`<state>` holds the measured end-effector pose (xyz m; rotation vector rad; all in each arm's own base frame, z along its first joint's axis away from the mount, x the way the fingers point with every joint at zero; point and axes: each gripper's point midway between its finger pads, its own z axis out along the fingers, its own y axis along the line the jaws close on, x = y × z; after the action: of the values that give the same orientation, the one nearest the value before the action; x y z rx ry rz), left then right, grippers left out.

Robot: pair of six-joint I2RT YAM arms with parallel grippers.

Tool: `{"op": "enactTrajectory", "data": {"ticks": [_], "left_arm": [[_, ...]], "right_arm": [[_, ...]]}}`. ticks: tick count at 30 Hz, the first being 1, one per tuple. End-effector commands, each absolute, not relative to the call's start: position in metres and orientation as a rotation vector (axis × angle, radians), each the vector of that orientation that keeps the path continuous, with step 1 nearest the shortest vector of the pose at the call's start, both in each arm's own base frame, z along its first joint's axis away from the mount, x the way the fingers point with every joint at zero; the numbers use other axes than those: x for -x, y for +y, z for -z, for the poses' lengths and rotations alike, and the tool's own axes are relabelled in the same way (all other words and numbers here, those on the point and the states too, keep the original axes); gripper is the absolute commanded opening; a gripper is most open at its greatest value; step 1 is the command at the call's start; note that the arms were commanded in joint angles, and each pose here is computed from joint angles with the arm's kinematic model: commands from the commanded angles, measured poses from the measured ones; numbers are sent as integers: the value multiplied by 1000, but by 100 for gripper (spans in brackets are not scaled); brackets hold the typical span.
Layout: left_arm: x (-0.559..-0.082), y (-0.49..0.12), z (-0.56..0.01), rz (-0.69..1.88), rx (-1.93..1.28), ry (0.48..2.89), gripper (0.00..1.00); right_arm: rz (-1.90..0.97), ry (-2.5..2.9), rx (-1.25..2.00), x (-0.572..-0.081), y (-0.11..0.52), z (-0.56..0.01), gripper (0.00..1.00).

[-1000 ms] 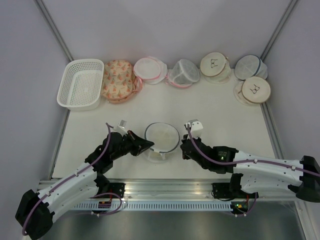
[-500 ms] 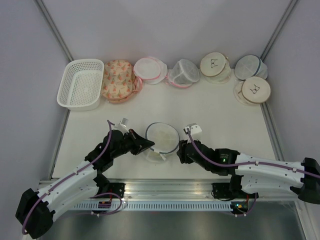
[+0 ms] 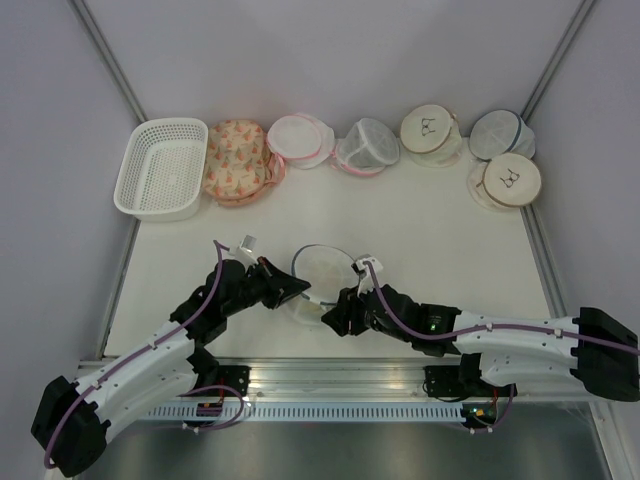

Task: Unzip the laundry bag and remove the bra

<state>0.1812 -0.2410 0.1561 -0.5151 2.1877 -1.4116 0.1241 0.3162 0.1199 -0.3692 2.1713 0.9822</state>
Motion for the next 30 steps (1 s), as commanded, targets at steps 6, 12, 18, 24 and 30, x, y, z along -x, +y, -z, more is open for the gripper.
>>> {"op": "enactTrajectory", "data": {"ticks": [6,12,18,24,30], "left_arm": [[-181,-248,-170,1518,537,2145,2],[-179,-249,-171,1536,536,2142,2],[-175,-247,-167,1539,530,2149,2],[-172,-243,-157,1509,541,2171,2],[-173,-239,-155,1477,541,2165,2]], "right_arm": [[-994,2021,255,-152,336,-151,51],[-896,1987,192,-170,330,-150,33],[-847,1968,161,-174,314,-157,0],[-664,2068,194,-170,277,-144,0],[-396,2186,234,-165,230,-129,0]]}}
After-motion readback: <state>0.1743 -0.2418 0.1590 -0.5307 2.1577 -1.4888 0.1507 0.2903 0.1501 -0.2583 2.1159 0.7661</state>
